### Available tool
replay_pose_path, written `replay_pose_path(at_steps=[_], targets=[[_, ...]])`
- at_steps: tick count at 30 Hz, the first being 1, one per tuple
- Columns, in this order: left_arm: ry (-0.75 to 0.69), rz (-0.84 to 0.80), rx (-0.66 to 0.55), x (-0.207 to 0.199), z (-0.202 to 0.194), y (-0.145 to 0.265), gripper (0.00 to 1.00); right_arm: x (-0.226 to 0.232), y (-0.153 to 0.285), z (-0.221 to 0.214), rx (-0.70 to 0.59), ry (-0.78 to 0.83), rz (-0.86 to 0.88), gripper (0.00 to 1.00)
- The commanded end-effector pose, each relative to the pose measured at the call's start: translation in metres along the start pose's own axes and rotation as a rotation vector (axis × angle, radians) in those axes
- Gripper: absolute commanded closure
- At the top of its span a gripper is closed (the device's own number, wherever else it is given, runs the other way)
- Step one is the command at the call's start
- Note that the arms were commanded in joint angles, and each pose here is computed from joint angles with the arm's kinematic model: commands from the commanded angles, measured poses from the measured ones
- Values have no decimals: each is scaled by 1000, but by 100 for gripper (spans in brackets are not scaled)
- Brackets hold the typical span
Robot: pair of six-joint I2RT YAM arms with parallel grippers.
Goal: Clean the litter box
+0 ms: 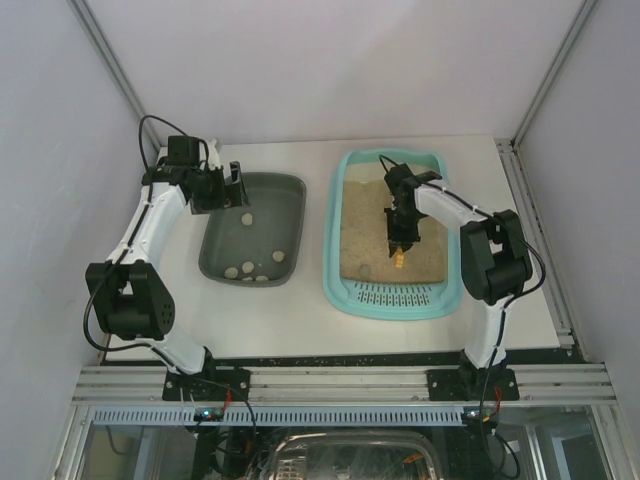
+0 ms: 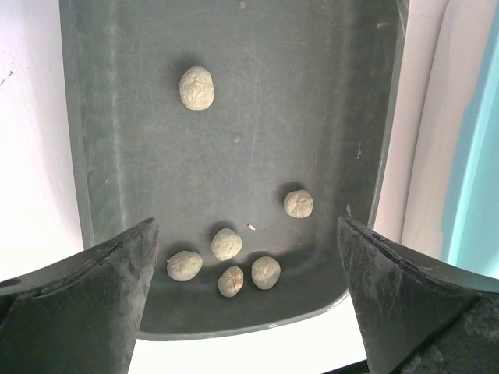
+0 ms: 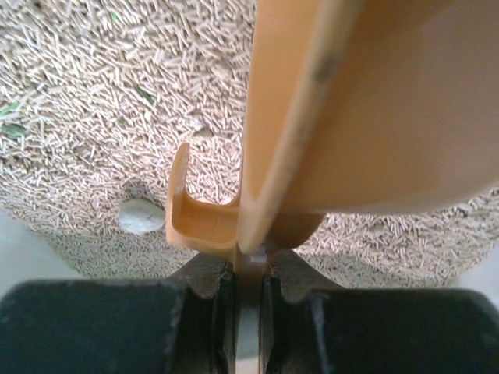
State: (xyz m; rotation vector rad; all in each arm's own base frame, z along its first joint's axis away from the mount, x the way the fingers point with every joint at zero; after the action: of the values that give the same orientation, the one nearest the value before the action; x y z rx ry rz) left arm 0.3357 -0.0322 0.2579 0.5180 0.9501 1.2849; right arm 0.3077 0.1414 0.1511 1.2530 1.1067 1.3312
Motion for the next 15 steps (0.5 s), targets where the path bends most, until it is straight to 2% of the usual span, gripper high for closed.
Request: replay_pose_path(at_steps=[1,5,10,15], targets=[[-59,6,-75,-7,13,19,0,-1,-14,14,-53,37,14,100],[-81,32,-135,-8,18,24,0,2,-23,21,-66,35,46,100],[-125,39,-239,-13,32,36,0,17,-27,20,-43,30,182,100],[-135,47,-236,-15,41,35,0,38,-23,13,-39,16,368,100]])
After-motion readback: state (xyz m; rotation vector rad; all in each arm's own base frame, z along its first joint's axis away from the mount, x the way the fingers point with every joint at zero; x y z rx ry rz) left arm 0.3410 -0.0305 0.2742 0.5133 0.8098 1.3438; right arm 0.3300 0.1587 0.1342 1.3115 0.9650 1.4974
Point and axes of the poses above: each gripper's point midway between its finger pads, its own y axis back along the fingers, its own x axis along the line the jaws close on, z = x × y, the point moved 10 cm from there along y, back along the fingers, and after that the axes turned 2 degrees about y, right-handed, at the moved point
